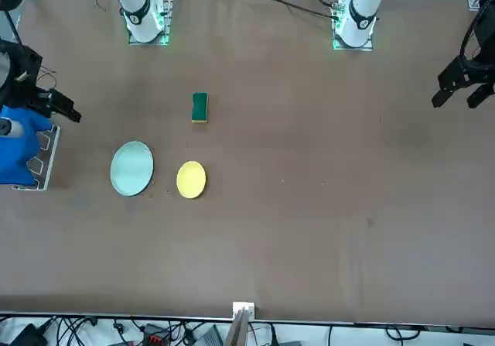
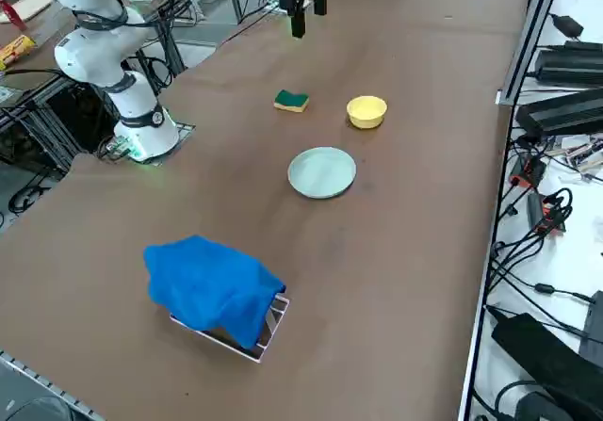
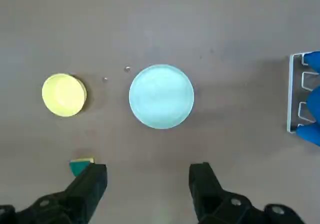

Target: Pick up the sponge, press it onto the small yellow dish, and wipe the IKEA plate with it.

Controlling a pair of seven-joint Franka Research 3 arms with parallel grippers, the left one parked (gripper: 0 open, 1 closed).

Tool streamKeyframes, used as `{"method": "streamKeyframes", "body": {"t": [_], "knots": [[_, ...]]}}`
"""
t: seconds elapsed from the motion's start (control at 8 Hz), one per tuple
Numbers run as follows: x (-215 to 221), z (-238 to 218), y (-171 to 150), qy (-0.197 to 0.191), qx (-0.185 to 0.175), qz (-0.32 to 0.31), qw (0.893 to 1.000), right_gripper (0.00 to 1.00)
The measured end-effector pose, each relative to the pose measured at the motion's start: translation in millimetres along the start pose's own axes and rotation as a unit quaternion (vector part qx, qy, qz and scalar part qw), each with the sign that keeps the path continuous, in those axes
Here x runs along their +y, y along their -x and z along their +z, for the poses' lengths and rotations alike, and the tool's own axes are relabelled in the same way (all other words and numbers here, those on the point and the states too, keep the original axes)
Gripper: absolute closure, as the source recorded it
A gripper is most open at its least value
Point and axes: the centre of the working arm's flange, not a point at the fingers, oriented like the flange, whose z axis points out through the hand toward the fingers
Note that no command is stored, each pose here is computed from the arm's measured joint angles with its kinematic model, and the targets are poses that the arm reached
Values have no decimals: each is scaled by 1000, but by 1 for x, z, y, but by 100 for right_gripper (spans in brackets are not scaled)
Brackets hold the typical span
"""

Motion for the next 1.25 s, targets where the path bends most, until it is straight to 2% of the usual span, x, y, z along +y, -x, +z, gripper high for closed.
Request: {"method": "streamKeyframes", "body": {"t": [0.25,0.5,0.62,0.75,1.12,1.25], "knots": [[-12,29,-1,8,-51,-9,999,0],[-32,57,5,16,-84,-25,996,0],[-51,71,16,20,-79,-31,996,0],[-76,88,36,23,-56,-28,998,0],[-139,165,131,30,-2,-35,999,0],[-146,184,145,30,5,-34,999,0]]}}
